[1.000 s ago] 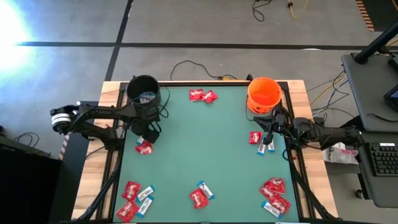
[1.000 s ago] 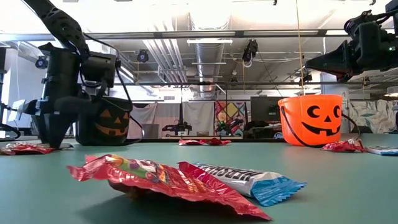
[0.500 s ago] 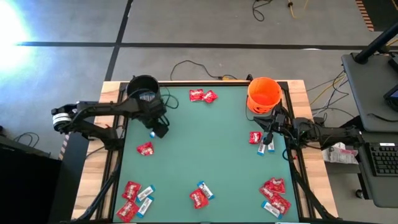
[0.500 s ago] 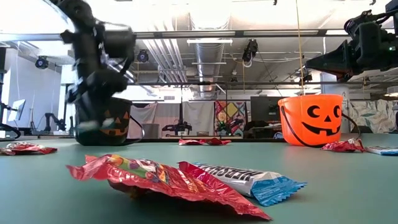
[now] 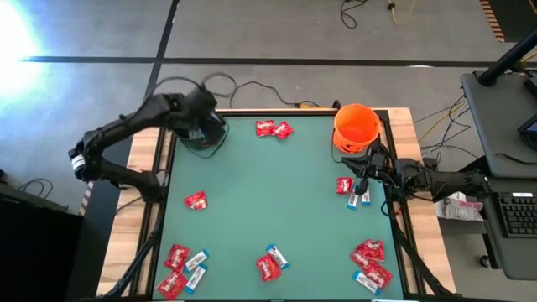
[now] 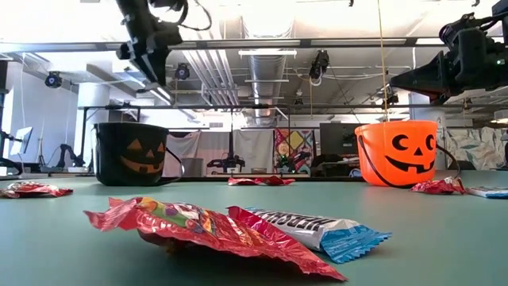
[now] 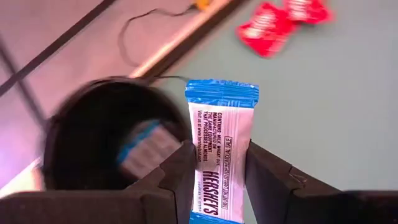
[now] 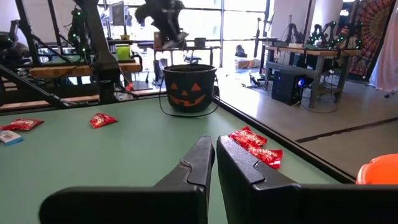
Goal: Sort candy by brand, put in halloween buckets
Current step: Put the white chocolate into the black bucket
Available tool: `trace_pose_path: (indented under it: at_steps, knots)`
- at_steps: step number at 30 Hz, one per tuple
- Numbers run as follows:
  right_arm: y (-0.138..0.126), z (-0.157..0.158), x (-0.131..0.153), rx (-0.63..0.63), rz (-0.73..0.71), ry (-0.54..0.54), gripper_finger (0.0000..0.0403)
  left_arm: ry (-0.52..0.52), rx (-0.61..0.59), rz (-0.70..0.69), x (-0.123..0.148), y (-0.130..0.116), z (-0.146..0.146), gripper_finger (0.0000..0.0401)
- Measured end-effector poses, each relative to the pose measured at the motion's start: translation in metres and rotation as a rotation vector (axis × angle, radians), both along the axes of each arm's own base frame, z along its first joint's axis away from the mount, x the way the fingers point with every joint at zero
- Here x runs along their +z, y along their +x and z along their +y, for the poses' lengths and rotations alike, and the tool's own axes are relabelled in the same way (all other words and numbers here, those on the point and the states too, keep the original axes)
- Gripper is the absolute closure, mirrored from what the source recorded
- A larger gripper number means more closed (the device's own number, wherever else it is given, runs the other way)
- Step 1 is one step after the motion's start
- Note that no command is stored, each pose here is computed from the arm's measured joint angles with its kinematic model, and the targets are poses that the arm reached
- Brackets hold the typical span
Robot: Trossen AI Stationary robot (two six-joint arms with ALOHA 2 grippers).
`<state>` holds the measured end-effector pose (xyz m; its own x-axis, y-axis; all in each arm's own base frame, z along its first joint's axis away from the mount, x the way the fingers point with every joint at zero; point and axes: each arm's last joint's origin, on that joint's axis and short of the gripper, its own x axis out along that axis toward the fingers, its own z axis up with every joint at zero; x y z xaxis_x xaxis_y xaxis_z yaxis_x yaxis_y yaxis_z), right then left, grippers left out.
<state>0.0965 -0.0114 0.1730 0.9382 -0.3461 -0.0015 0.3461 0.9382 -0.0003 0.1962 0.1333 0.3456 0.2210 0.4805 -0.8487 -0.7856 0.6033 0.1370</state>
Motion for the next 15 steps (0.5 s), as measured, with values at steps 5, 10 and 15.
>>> trace_pose_path:
  at_steps: [5, 10, 15]
  knots:
    - [0.0, 0.0, 0.0, 0.0, 0.0, 0.0, 0.0385, -0.016, 0.212, 0.062, -0.019, -0.018, 0.034, 0.0294]
    - [0.0, 0.0, 0.0, 0.0, 0.001, 0.0, 0.0385, -0.098, 0.296, 0.146, -0.065, -0.024, 0.063, 0.0294]
    - [0.0, 0.0, 0.0, 0.0, 0.0, 0.0, 0.0385, -0.22, 0.342, 0.107, -0.08, -0.032, 0.088, 0.0294]
